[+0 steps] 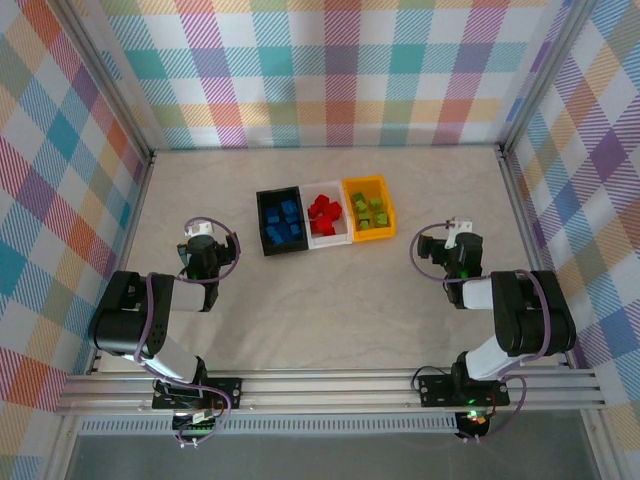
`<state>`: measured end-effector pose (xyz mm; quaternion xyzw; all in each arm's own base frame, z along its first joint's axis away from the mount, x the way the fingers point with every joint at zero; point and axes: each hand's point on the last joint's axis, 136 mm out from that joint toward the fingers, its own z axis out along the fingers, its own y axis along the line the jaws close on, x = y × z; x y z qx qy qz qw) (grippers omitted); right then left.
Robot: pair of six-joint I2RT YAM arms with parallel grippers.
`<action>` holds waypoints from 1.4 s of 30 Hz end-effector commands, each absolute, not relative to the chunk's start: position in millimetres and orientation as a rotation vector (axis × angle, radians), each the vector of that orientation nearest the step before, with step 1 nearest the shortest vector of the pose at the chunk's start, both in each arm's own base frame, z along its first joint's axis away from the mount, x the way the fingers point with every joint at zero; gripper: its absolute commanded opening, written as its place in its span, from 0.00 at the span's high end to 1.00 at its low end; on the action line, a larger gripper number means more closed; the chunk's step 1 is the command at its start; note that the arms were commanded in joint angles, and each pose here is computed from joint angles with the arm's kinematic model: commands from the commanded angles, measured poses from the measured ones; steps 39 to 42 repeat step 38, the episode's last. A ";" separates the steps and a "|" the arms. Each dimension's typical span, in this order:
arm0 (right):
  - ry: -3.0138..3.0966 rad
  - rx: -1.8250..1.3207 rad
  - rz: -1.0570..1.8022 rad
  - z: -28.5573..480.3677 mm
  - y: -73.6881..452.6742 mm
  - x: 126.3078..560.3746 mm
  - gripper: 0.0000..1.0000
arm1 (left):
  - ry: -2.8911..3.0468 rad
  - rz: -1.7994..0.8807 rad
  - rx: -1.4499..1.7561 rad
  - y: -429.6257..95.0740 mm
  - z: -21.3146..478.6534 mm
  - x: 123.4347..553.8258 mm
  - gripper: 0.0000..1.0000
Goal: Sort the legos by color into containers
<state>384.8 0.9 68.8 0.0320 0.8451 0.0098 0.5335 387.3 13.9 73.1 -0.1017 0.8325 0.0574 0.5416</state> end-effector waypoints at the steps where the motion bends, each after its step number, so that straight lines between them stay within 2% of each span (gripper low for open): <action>1: 1.922 0.075 0.051 93.1 4.5 394.8 0.00 | 1.935 0.138 -0.243 13.6 83.3 390.6 0.00; 42: 1.918 0.078 0.047 93.6 3.4 394.7 0.00 | 1.937 0.131 -0.227 11.0 83.6 391.6 0.00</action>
